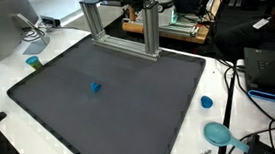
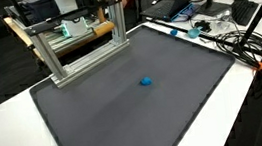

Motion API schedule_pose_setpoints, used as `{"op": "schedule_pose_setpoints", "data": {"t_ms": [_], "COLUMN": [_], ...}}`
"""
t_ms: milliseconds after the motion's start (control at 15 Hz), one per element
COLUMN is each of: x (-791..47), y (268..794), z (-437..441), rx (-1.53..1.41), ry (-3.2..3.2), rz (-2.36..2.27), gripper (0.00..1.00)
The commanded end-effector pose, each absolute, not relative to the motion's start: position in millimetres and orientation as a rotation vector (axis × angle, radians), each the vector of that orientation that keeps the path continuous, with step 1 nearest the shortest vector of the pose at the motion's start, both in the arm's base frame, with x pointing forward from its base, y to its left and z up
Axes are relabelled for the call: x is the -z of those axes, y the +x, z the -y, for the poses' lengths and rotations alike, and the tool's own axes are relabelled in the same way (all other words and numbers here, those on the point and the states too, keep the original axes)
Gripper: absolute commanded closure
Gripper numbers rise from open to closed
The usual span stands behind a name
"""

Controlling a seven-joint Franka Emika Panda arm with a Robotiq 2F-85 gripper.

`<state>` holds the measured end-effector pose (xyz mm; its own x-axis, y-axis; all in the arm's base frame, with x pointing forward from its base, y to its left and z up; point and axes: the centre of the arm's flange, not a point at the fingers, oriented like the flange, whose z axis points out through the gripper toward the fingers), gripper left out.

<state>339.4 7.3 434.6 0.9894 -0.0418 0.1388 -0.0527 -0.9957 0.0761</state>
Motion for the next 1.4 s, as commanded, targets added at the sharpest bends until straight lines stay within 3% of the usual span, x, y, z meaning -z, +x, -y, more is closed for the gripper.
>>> {"op": "schedule_pose_setpoints", "data": {"t_ms": [0,133,267,333,400,533,667,1200,1267,1333], "x": [-440,-439,-439,-439,-438,-438,-440,-446,-448,-449], "y": [335,334,335,336,337,340,344,349,349,349], "z": [-14,-19,-22,-24,-24,-23,-21,-9,-7,-5], "rx": [-0.186,-0.182,-0.184,-0.191,-0.191,-0.2,-0.22,-0.08,-0.074,-0.061], "ry": [3.015,3.004,2.997,2.995,2.992,2.989,2.989,3.119,3.138,3.156], "rz": [0.12,0.131,0.143,0.145,0.142,0.16,0.168,0.036,0.021,0.004], "gripper": [0.17,0.23,0.37,0.35,0.41,0.66,0.7,0.71,0.37,0.5]}}
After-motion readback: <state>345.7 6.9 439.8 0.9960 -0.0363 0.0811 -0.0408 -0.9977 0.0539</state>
